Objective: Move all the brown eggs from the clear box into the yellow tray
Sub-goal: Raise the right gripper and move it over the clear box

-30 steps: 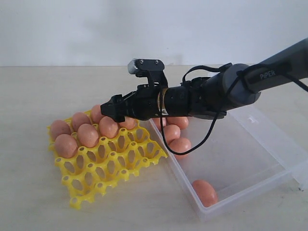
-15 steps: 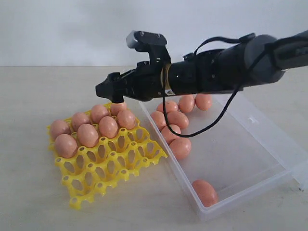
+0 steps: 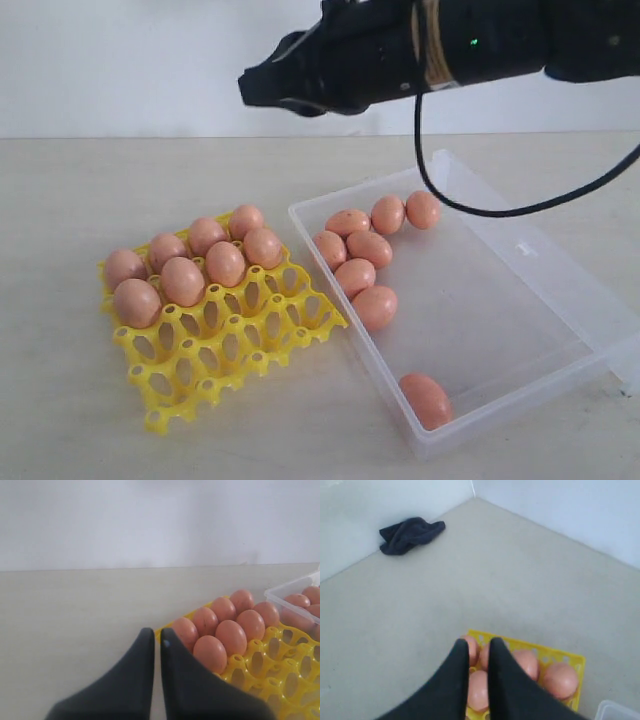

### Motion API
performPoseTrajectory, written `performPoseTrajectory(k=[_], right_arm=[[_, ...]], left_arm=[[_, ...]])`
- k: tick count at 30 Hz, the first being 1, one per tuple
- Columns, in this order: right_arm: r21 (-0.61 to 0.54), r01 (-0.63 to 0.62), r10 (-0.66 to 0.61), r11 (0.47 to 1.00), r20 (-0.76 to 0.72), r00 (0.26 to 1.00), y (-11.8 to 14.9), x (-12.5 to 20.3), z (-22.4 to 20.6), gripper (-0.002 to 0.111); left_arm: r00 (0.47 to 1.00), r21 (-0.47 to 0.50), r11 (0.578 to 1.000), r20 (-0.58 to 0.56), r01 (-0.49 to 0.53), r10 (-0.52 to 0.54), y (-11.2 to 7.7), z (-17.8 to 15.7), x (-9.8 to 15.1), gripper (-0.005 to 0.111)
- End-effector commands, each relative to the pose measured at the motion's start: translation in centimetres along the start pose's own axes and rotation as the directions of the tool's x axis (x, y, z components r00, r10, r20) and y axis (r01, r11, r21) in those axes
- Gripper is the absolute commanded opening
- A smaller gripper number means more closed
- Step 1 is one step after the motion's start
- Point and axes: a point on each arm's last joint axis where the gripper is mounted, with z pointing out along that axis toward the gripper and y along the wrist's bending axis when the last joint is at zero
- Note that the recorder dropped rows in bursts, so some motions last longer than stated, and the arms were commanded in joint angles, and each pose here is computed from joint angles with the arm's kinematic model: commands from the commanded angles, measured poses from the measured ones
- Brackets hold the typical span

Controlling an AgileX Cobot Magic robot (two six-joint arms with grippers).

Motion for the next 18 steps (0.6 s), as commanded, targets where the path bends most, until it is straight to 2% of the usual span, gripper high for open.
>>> performPoseTrajectory(k=[1, 4, 6, 7, 11, 12, 14, 15, 16, 17, 18], right_arm=[[0.123, 0.102, -0.107, 0.987, 0.037, 0.994, -1.5, -1.0, -1.9, 0.000], [0.240, 0.150, -0.163, 0.959, 0.033, 0.986, -3.1, -1.1, -2.4, 0.000], [0.374, 0.199, -0.221, 0.906, 0.016, 0.975, -4.3, -1.4, -2.8, 0.000], [0.450, 0.234, -0.260, 0.862, -0.006, 0.966, -4.9, -1.5, -3.1, 0.000], [0.698, 0.394, -0.387, 0.597, -0.180, 0.904, -7.3, -2.0, -4.9, 0.000], [0.768, 0.433, -0.388, 0.472, -0.260, 0.884, -8.2, -2.1, -5.9, 0.000], [0.836, 0.445, -0.289, 0.321, -0.361, 0.887, -9.2, -1.6, -7.4, 0.000], [0.851, 0.453, -0.199, 0.268, -0.411, 0.890, -9.6, -1.0, -8.3, 0.000], [0.849, 0.468, -0.113, 0.245, -0.455, 0.883, -10.0, -0.3, -9.0, 0.000], [0.856, 0.427, -0.002, 0.290, -0.446, 0.895, -10.3, 0.7, -9.3, 0.000], [0.841, 0.400, 0.103, 0.363, -0.463, 0.880, -10.7, 1.8, -9.6, 0.000]], left_arm=[[1.000, -0.001, 1.000, 0.008, 0.003, -0.003, 0.0, 0.0, 0.0, 0.004], [1.000, -0.001, 1.000, 0.008, 0.003, -0.003, 0.0, 0.0, 0.0, 0.004], [1.000, -0.001, 1.000, 0.008, 0.003, -0.003, 0.0, 0.0, 0.0, 0.004], [1.000, -0.001, 1.000, 0.008, 0.003, -0.003, 0.0, 0.0, 0.0, 0.004], [1.000, -0.001, 1.000, 0.008, 0.003, -0.003, 0.0, 0.0, 0.0, 0.004], [1.000, -0.001, 1.000, 0.008, 0.003, -0.003, 0.0, 0.0, 0.0, 0.004], [1.000, -0.001, 1.000, 0.008, 0.003, -0.003, 0.0, 0.0, 0.0, 0.004], [1.000, -0.001, 1.000, 0.008, 0.003, -0.003, 0.0, 0.0, 0.0, 0.004], [1.000, -0.001, 1.000, 0.008, 0.003, -0.003, 0.0, 0.0, 0.0, 0.004], [1.000, -0.001, 1.000, 0.008, 0.003, -0.003, 0.0, 0.0, 0.0, 0.004], [1.000, -0.001, 1.000, 0.008, 0.003, -0.003, 0.0, 0.0, 0.0, 0.004]])
